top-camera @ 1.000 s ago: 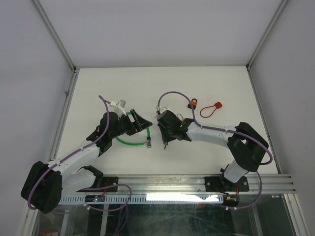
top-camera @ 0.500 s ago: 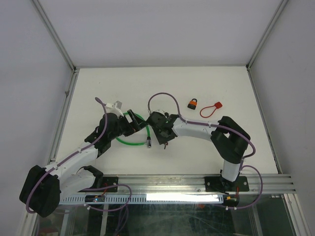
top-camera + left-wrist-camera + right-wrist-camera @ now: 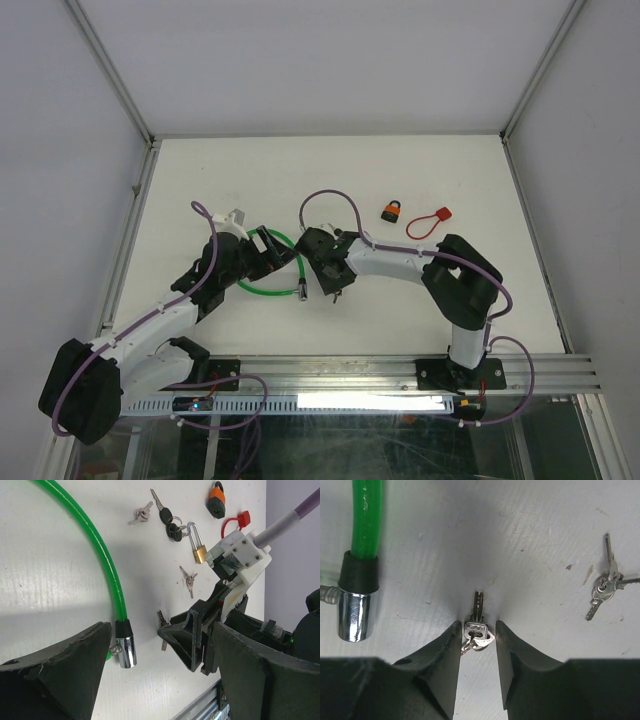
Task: Unlock with the key
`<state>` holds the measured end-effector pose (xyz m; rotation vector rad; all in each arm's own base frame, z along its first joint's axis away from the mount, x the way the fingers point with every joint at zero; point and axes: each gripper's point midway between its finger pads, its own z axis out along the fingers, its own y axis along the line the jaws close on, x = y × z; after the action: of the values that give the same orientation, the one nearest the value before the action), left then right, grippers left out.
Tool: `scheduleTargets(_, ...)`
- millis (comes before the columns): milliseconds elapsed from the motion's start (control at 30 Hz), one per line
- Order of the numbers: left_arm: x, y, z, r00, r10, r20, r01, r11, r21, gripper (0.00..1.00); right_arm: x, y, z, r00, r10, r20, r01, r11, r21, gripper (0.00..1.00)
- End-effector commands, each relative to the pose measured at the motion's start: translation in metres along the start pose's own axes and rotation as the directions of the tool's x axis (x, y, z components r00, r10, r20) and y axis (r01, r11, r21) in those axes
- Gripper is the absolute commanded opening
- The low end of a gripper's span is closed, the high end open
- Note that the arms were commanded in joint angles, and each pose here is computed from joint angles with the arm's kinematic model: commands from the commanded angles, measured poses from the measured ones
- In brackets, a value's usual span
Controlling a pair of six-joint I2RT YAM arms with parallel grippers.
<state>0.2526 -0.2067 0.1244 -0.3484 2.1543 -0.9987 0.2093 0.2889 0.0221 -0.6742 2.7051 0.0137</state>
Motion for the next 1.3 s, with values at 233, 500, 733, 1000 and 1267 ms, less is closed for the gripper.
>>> scheduleTargets(233,-0.013,-0.012,-0.003,0.999,0.026,0.042,-0.028,0.999,0.041,0.85,0.005,0.006,0.001,0.999,0.013,-0.035,-0.014,1.0,-0.017,0.27)
scheduleTargets(500,-0.012,-0.027,-0.005,0.999,0.037,0.02,-0.039,0.994,0.102,0.84,-0.013,0.008,-0.015,0.994,0.062,0.088,-0.055,0.996,-0.075,0.15)
scheduleTargets(733,-0.012,-0.034,-0.007,0.999,0.033,0.015,-0.034,0.99,0.133,0.84,-0.023,0.008,-0.023,0.982,0.085,0.167,-0.068,0.992,-0.109,0.1)
scheduleTargets(1000,-0.01,-0.04,-0.007,1.0,0.028,0.0,-0.028,0.986,0.165,0.84,-0.028,0.013,-0.03,0.97,0.108,0.22,-0.07,0.982,-0.175,0.15)
scheduleTargets(1267,-0.009,-0.034,-0.007,1.0,0.027,0.01,-0.029,0.988,0.149,0.84,-0.016,0.004,-0.021,0.986,0.002,0.167,0.023,0.989,-0.148,0.38)
